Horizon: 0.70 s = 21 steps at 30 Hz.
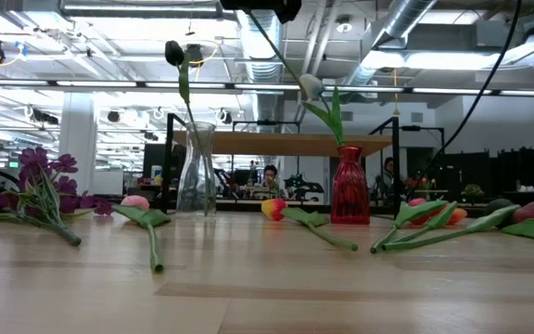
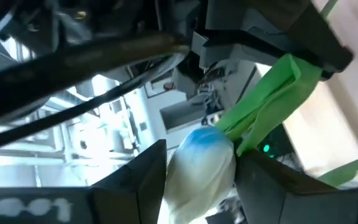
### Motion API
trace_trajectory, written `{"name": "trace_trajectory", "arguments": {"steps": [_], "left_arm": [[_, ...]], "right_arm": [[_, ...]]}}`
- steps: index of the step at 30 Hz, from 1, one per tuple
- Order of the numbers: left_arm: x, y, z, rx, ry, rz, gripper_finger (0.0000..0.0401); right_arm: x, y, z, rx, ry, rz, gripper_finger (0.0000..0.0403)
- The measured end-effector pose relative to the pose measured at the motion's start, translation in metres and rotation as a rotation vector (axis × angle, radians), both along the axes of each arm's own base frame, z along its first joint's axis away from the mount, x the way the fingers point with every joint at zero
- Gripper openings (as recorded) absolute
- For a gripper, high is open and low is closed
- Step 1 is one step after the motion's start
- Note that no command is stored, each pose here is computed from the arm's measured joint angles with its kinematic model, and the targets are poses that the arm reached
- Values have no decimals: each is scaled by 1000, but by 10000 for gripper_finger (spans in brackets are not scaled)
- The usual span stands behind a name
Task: Pick and place flowers into a vace then onto a shelf
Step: Put the white flower into the red vase
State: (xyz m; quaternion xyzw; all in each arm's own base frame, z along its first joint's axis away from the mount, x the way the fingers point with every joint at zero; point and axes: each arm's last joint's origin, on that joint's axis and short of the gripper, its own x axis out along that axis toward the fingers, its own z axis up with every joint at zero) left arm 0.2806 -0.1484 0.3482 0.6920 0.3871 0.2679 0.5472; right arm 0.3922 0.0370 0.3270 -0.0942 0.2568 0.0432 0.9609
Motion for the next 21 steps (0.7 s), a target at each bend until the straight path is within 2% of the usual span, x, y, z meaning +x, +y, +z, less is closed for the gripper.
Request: {"name": "trace_trajectory", "arguments": {"steps": [5, 9, 12, 18, 21], "left_arm": [[-17, -8, 12, -102, -87, -55, 174], [-38, -9, 30, -245, -255, -93, 174], [-52, -8, 40, -424, -365, -117, 174], [-80, 8, 63, -865, -508, -118, 174], [-89, 15, 67, -998, -588, -99, 174]], "right_arm": [[0, 0, 0, 12, 5, -19, 2], [-1, -3, -8, -22, 48, -86, 3], [-3, -4, -4, -16, 39, -123, 4], [-6, -4, 4, -22, -2, -154, 3], [-11, 0, 18, -39, -69, -183, 4]]}}
